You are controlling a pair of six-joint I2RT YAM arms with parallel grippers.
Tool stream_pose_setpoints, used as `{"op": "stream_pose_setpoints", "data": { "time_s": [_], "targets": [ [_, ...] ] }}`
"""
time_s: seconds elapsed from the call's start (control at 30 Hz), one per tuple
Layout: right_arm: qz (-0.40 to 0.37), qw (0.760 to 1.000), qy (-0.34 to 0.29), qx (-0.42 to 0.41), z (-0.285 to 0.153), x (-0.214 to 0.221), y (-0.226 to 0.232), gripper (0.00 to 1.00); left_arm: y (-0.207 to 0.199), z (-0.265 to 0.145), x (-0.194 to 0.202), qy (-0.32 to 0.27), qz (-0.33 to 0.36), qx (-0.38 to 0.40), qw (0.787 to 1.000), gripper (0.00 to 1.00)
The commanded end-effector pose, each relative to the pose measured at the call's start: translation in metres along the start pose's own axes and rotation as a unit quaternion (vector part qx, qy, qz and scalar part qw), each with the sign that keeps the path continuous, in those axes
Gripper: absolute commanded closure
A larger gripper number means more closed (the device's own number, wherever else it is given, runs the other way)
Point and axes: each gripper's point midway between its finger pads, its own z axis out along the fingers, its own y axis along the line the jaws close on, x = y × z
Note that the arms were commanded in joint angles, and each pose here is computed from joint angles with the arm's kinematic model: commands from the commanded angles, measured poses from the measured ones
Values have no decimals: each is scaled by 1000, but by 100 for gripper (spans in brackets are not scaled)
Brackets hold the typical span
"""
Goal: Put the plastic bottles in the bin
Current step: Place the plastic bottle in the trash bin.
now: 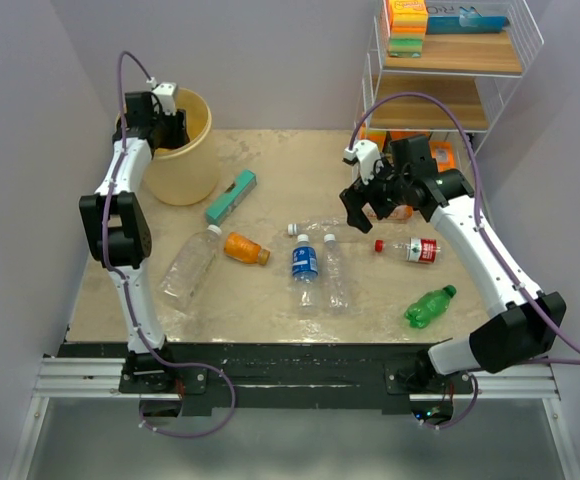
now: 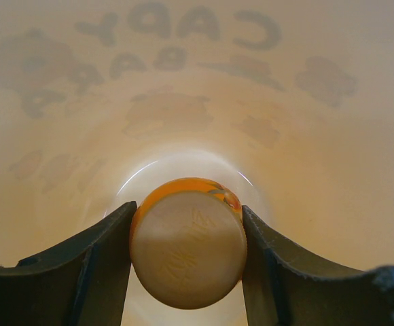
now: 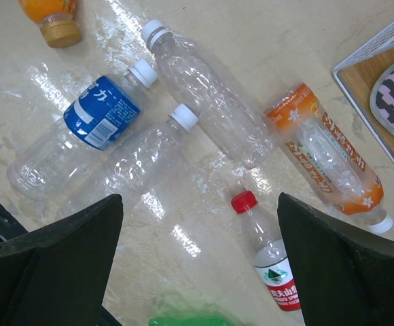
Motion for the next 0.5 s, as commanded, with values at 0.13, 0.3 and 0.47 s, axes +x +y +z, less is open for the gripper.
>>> {"op": "stream_pose_setpoints", "data": {
  "time_s": [0.13, 0.3, 0.47],
  "targets": [
    [-10, 999, -24, 20, -14, -12, -6, 2, 6, -3, -12, -13, 13, -5, 1000, 73],
    [-8, 999, -23, 21, -13, -9, -6, 2, 4, -7, -14, -14, 11, -4, 1000, 54],
    [-13, 999, -23, 30, -17, -10, -9, 2, 3, -8, -13, -10, 10, -4, 1000, 42]
  ]
}}
